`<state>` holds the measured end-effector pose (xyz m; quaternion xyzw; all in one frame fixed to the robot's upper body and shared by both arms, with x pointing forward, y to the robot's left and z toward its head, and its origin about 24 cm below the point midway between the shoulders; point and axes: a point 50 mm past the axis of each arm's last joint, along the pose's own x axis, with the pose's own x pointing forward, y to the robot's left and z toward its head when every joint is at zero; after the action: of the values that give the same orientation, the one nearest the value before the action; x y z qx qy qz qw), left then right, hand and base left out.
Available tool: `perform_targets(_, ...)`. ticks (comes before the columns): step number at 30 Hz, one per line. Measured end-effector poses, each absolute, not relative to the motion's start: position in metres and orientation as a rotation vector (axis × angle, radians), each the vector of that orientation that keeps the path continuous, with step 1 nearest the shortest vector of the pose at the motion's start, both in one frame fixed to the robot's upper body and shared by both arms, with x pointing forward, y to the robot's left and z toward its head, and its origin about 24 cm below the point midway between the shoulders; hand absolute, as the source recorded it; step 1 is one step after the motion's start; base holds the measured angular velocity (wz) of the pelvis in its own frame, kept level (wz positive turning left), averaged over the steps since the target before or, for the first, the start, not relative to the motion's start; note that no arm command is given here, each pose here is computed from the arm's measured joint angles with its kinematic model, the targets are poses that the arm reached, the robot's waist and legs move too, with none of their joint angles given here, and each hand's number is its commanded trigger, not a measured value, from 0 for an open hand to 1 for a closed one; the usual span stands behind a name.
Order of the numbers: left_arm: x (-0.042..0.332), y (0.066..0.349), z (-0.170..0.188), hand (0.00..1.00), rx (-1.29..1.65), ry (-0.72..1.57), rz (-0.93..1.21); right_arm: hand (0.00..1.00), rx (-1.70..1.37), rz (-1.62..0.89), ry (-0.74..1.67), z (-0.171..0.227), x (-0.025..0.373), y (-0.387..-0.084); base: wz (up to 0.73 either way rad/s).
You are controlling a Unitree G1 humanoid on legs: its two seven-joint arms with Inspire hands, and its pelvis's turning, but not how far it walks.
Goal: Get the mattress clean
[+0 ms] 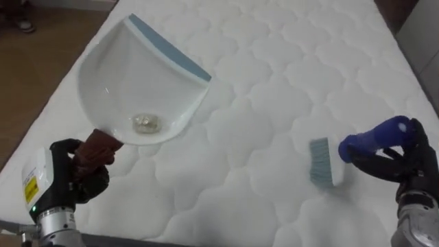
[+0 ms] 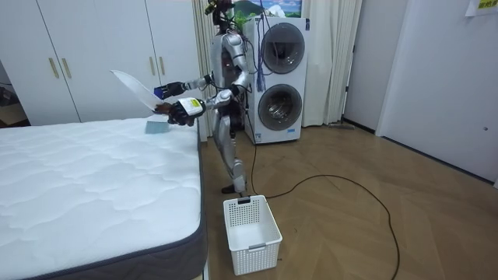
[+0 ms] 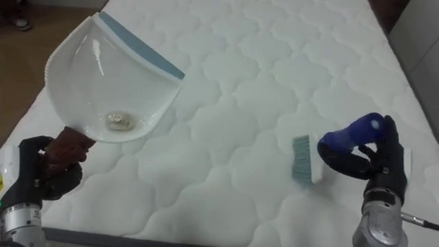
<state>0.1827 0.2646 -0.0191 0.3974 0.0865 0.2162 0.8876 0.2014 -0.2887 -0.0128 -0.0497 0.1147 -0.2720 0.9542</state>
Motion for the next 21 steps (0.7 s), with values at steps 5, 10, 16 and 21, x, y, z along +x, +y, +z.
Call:
perform_targets(5, 0.183, 0.263, -0.021, 1.0, 0.787, 0.194, 0.436, 0.0, -0.102, -0.573, 0.197, -0.005, 0.204, -0.289, 0.82)
perform_targets(10, 0.181, 0.263, -0.022, 1.0, 0.756, 0.206, 0.447, 0.0, -0.155, -0.56, 0.144, 0.005, 0.208, -0.286, 0.81)
perform_targets(16, 0.178, 0.259, -0.026, 1.0, 0.725, 0.223, 0.452, 0.0, -0.252, -0.545, 0.122, 0.009, 0.206, -0.284, 1.22)
perform_targets(21, 0.181, 0.251, -0.031, 1.0, 0.675, 0.235, 0.427, 0.0, -0.245, -0.531, 0.082, 0.014, 0.209, -0.281, 1.02)
